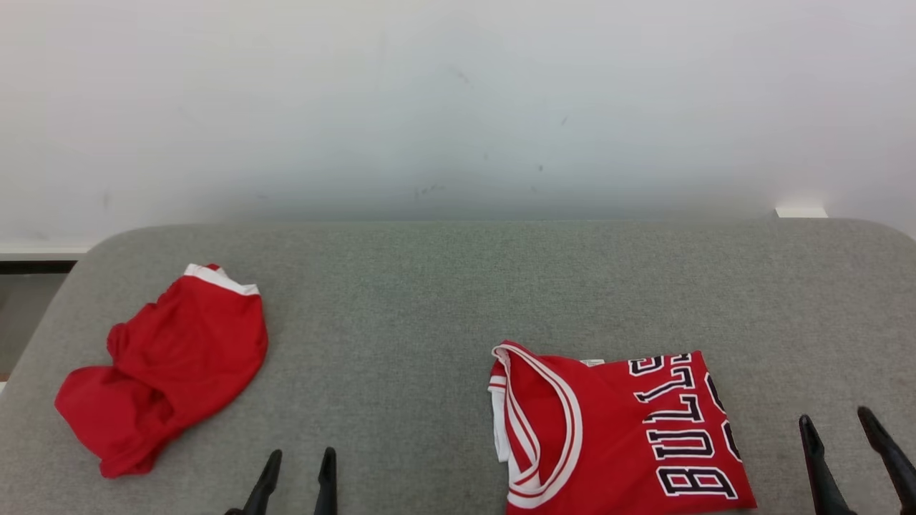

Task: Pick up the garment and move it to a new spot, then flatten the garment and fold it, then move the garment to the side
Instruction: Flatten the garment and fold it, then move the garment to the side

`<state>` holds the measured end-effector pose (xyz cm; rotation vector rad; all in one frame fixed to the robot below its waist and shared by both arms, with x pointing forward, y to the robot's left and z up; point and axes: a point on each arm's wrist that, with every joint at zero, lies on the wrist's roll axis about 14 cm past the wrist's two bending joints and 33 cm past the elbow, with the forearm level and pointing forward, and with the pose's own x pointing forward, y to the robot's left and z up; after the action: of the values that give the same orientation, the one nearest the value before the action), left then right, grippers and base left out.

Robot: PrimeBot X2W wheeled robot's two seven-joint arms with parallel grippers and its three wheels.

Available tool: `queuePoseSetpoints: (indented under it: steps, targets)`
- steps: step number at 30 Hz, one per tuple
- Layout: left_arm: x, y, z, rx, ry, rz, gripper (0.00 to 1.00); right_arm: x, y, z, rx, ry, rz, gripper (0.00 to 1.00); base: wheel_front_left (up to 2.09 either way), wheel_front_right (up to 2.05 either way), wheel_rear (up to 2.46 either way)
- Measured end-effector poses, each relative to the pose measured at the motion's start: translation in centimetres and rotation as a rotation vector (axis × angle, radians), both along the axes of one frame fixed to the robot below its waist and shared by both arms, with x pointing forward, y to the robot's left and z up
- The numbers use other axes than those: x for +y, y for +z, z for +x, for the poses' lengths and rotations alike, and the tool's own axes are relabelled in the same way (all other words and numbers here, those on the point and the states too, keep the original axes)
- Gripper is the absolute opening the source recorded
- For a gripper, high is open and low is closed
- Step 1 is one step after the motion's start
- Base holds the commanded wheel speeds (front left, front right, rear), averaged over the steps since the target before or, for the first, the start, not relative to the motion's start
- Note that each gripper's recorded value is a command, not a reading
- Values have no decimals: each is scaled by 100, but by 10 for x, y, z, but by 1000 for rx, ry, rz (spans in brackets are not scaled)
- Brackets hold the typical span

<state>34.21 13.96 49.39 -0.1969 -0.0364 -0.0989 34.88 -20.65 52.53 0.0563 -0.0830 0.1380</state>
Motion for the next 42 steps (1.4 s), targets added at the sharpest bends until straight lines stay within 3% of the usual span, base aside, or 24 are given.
queuePoseSetpoints:
  steps: [12, 16, 23, 29, 34, 42]
  targets:
    - [9, -6, -7, 15, 18, 34, 100, -16, -51, -26, 111, -126, 50, 100, 0, 0, 0]
    - [9, -6, -5, 16, 19, 34, 100, -14, -50, -25, 108, -128, 69, 100, 0, 0, 0]
    - [8, -10, -3, 28, 14, 31, 100, -7, -31, 0, 79, -60, 224, 100, 0, 0, 0]
    - [11, -13, 4, 37, 19, 29, 100, 4, -31, 40, 334, 92, 371, 100, 0, 0, 0]
    - [18, -16, 11, 47, 40, 28, 100, 6, -73, 52, 636, 154, 307, 100, 0, 0, 0]
    - [36, -27, 13, 85, 96, 31, 100, 44, -125, 61, 883, 223, 399, 100, 0, 0, 0]
